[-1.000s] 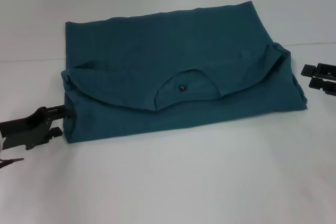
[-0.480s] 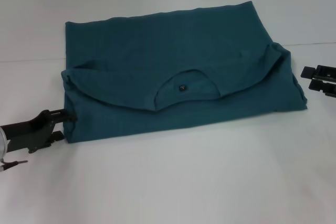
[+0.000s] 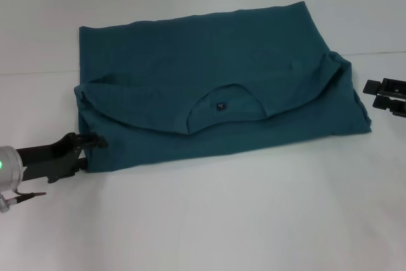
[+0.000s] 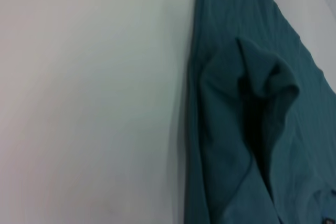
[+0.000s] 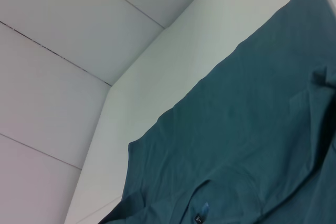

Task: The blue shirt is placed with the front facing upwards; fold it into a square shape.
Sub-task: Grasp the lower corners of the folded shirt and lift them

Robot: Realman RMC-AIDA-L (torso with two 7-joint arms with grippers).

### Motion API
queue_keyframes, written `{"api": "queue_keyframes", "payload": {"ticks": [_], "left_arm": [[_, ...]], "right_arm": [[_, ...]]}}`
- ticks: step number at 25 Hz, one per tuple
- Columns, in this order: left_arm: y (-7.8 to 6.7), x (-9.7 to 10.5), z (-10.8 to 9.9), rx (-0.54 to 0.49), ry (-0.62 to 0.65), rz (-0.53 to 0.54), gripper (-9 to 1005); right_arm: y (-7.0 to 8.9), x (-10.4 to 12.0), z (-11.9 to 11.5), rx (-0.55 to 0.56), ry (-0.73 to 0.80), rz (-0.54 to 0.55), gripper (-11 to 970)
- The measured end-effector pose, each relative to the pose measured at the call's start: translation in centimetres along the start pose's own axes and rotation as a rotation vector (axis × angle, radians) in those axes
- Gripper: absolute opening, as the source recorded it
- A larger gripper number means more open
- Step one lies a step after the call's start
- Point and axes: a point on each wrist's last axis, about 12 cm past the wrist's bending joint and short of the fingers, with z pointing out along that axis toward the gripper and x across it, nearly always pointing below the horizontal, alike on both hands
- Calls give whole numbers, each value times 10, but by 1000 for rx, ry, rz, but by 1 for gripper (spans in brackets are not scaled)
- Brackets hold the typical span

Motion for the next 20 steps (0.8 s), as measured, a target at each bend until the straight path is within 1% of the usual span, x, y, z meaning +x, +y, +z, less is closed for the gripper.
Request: {"api": "queue_keyframes", "payload": {"ticks": [3,8,14,20], "left_arm": [[-3,0,2,-3,9,12,627],[-3,-1,1,-2,6,11,620],[1,-3,-5,-3,-11,-11,611],[9,1,-8,-10,-8,-41,603]], "right_arm": [[0,0,0,0,0,0,605],[0,0,0,0,-1,0,604],[0,0,0,1,-2,1,603],[0,0,0,1,-3,1,601]]}}
